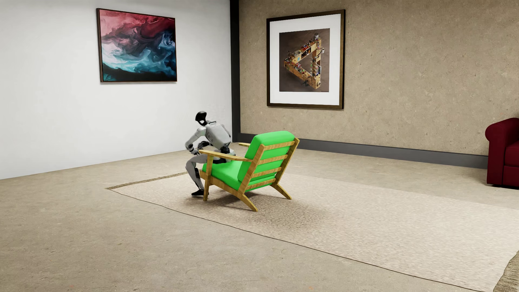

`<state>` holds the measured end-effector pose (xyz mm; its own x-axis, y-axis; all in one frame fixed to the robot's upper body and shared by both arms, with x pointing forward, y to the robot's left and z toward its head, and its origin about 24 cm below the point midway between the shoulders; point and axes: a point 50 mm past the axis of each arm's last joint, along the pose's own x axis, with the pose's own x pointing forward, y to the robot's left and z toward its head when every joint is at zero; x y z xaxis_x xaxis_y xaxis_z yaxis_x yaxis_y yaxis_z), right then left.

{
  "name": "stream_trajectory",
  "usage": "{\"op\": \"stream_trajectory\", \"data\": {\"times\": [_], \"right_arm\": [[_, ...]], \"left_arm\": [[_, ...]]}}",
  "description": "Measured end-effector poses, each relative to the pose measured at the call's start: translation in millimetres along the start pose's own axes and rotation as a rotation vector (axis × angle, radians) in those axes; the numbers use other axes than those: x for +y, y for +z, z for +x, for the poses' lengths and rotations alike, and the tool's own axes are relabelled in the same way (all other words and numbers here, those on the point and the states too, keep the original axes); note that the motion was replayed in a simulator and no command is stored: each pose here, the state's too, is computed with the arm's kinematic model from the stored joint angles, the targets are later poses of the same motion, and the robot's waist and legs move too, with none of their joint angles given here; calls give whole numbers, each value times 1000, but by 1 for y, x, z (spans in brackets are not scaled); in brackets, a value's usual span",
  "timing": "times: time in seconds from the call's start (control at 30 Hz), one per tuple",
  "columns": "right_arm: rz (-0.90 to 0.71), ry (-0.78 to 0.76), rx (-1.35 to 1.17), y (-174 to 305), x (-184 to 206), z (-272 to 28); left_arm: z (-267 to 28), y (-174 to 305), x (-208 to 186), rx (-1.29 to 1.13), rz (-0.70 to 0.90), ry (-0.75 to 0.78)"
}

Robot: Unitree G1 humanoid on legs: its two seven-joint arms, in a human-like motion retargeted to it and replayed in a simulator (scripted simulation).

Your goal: Sit down on the green chair

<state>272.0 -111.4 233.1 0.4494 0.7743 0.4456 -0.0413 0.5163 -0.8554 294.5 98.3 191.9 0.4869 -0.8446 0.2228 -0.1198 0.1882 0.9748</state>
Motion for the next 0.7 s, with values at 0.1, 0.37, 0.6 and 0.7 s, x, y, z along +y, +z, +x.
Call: {"op": "stream_trajectory", "data": {"times": [0.1,0.37,0.6,0.7], "right_arm": [[12,62,124,-23,16,-9],[262,-157,692,-89,83,-97],[616,-136,1426,-104,182,-224],[698,330,1566,-81,220,-273]], "left_arm": [[-5,-16,-18,127,-56,-22],[-61,-51,-120,801,-521,203],[-193,-29,-225,1434,-927,-207],[-253,14,-254,1505,-999,-605]]}}
